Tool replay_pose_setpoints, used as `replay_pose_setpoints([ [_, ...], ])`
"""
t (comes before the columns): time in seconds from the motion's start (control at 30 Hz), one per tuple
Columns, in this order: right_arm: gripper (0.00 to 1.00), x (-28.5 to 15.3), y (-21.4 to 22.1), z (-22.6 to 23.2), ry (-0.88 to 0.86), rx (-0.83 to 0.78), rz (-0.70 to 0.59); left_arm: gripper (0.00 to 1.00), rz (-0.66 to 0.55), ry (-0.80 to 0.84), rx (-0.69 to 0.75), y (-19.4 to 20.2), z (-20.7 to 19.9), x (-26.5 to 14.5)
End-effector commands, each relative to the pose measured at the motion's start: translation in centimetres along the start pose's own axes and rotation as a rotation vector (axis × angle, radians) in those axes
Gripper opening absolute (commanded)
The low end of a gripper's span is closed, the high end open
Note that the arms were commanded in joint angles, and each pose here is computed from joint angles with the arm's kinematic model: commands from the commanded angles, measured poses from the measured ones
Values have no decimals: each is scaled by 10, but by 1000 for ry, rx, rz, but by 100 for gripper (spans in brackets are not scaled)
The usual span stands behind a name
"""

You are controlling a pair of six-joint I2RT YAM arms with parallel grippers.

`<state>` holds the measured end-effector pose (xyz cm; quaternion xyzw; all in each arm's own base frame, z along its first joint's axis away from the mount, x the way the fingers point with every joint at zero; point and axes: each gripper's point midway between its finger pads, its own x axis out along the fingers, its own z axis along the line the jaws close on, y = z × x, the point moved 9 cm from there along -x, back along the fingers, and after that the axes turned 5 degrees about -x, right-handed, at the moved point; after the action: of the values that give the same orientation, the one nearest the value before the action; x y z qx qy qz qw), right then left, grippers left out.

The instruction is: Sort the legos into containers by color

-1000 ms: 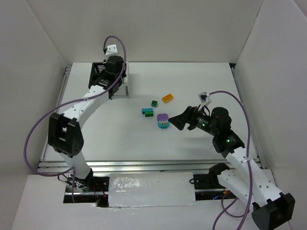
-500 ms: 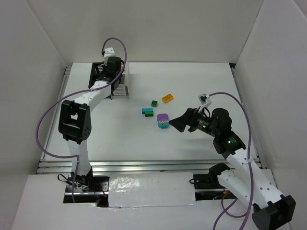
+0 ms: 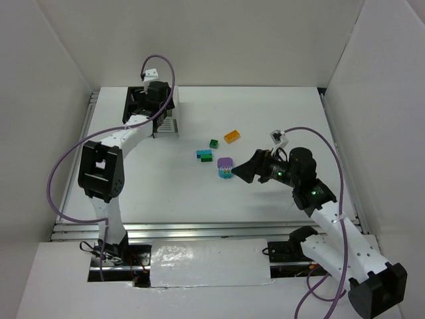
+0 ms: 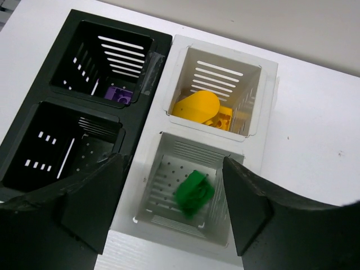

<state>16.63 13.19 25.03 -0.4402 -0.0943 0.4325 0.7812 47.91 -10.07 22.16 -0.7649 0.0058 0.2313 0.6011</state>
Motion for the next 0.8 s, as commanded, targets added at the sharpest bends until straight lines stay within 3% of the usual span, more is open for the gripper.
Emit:
replay_pose_setpoints([
  [0.0,100,1,-10,5,-35,-28,-33,85,-97,19,-67,-34,-2,-19],
  [0.1,100,2,-9,4,-26,-25,-35,90,-89,15,-87,-47,-2,-30],
  [0.3,99,9,-11,-7,86,21,-29,92,38,215,-97,-63,-21,-82],
  [0.4,99,8,-15,-14,195,69,-75,93,95,302,-22,-56,-44,-109],
  [0.57,100,-2,-18,-18,302,115,-166,93,213,397,157,-12,-95,-131],
  [0.77,100,-26,-22,-12,382,154,-300,93,322,344,264,52,-128,-125],
])
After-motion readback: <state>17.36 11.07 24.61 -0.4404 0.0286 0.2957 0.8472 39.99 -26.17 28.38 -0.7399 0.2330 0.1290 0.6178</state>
